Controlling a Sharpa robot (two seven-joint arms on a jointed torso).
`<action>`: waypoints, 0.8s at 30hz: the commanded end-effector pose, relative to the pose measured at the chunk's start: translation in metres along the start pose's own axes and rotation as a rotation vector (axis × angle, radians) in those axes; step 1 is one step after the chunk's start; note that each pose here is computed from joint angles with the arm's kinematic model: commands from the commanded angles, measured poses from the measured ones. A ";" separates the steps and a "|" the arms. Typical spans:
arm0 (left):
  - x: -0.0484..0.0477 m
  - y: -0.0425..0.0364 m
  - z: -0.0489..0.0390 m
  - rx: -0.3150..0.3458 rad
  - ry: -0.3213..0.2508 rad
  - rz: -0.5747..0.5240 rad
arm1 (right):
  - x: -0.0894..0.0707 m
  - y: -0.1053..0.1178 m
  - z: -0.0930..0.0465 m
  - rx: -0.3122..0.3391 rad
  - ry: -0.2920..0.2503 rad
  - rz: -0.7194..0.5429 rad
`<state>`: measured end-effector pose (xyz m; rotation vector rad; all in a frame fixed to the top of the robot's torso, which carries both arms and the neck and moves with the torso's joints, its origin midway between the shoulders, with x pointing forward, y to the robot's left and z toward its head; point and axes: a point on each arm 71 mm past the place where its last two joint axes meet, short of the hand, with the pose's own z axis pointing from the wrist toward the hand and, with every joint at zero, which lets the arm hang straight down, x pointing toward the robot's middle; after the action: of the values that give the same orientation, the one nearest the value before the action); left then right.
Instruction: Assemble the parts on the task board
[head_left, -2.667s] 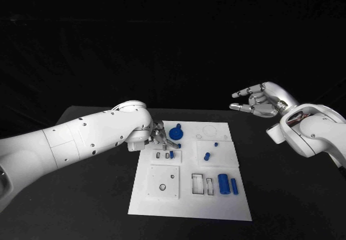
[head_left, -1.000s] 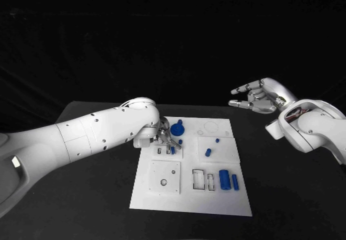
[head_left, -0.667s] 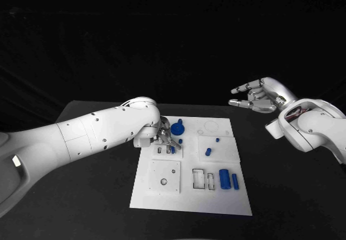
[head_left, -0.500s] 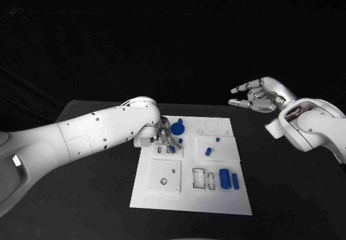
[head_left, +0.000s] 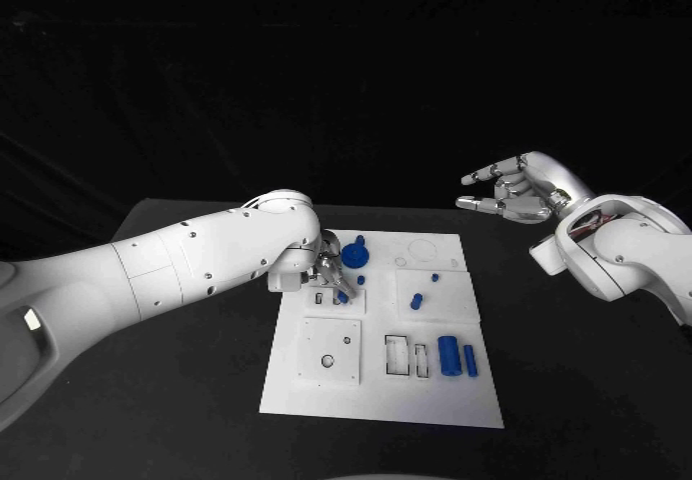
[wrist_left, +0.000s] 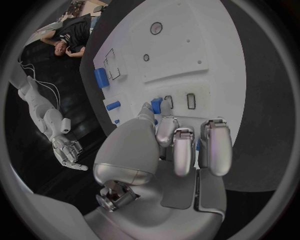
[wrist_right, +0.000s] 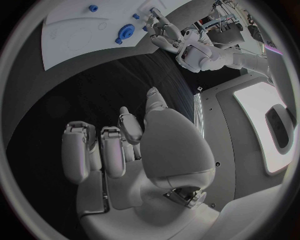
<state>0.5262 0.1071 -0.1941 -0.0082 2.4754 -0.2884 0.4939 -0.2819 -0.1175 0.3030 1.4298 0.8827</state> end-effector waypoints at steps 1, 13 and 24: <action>0.0040 -0.0012 0.0012 0.016 0.021 -0.020 | 0.002 0.000 0.000 -0.006 0.019 -0.006; 0.0042 0.0028 -0.0030 0.049 -0.014 -0.105 | 0.003 -0.002 0.001 0.003 0.028 -0.007; 0.0056 0.0099 -0.0119 0.071 -0.115 -0.148 | 0.004 -0.003 0.001 0.007 0.032 -0.007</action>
<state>0.5139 0.1210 -0.1936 -0.1440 2.4189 -0.3947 0.4959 -0.2823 -0.1209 0.3042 1.4482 0.8782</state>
